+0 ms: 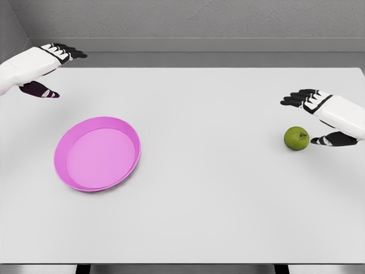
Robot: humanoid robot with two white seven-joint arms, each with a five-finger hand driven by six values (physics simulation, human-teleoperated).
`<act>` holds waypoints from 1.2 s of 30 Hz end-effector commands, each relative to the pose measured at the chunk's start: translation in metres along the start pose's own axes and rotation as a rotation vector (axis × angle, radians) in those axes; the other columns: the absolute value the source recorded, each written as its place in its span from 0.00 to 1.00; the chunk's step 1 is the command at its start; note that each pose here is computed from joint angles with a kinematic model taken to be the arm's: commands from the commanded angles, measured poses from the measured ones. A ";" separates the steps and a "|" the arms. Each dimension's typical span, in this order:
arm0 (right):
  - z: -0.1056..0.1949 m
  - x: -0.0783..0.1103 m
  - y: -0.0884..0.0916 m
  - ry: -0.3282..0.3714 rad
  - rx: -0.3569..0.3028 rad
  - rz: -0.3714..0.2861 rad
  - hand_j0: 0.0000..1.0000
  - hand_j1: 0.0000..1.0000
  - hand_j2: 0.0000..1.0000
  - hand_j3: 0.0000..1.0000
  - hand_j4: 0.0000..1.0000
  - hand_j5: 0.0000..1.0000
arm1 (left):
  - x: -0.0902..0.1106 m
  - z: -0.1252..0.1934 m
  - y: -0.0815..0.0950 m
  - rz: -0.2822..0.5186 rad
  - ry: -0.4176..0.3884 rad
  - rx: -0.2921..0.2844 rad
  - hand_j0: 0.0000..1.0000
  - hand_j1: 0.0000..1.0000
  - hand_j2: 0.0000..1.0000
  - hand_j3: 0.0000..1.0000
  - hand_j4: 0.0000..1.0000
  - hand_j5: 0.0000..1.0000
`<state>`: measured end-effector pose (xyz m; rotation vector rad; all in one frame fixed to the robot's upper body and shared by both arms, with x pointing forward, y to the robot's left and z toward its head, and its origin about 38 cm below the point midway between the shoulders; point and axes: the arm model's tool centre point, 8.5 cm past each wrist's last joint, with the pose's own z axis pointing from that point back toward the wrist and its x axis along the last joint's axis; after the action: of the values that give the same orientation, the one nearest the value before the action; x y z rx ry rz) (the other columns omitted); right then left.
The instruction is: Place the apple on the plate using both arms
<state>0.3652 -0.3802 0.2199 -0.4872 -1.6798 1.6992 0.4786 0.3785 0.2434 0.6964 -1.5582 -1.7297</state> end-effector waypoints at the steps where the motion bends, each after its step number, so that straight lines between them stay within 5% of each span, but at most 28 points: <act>1: -0.001 0.002 -0.002 -0.008 -0.007 -0.002 1.00 1.00 1.00 1.00 1.00 1.00 | -0.001 0.001 0.001 0.004 0.001 0.006 1.00 1.00 1.00 1.00 1.00 1.00; 5: -0.003 0.004 -0.001 -0.016 -0.022 -0.014 1.00 1.00 1.00 1.00 1.00 1.00 | 0.000 0.000 0.001 0.006 0.001 0.006 1.00 1.00 1.00 1.00 1.00 1.00; 6: -0.005 -0.005 0.007 0.081 0.002 -0.038 1.00 1.00 1.00 1.00 1.00 1.00 | -0.001 0.001 0.001 0.006 0.003 0.005 1.00 1.00 1.00 1.00 1.00 1.00; 11: -0.004 -0.018 0.023 0.218 0.070 -0.071 1.00 1.00 1.00 1.00 1.00 1.00 | 0.000 0.000 0.000 0.004 0.002 0.003 1.00 1.00 1.00 1.00 1.00 1.00; 16: -0.024 -0.017 0.026 0.234 0.263 -0.089 1.00 1.00 1.00 1.00 1.00 1.00 | -0.001 0.001 0.001 0.004 0.002 0.003 1.00 1.00 1.00 1.00 1.00 1.00; 18: -0.041 -0.012 0.032 0.213 0.317 -0.097 1.00 1.00 1.00 1.00 1.00 1.00 | -0.001 0.001 0.001 0.005 0.004 0.004 1.00 1.00 1.00 1.00 1.00 1.00; 20: -0.041 -0.016 0.037 0.265 0.340 -0.120 1.00 1.00 1.00 1.00 1.00 1.00 | -0.001 0.001 0.001 0.004 0.003 0.005 1.00 1.00 1.00 1.00 1.00 1.00; 36: -0.055 -0.034 0.038 0.408 0.379 -0.166 1.00 1.00 1.00 1.00 1.00 1.00 | -0.001 0.001 0.001 0.003 0.005 0.005 1.00 1.00 1.00 1.00 1.00 1.00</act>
<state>0.4200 -0.3625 0.1816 -0.4765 -1.0814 1.6184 0.4785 0.3796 0.2439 0.7001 -1.5564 -1.7283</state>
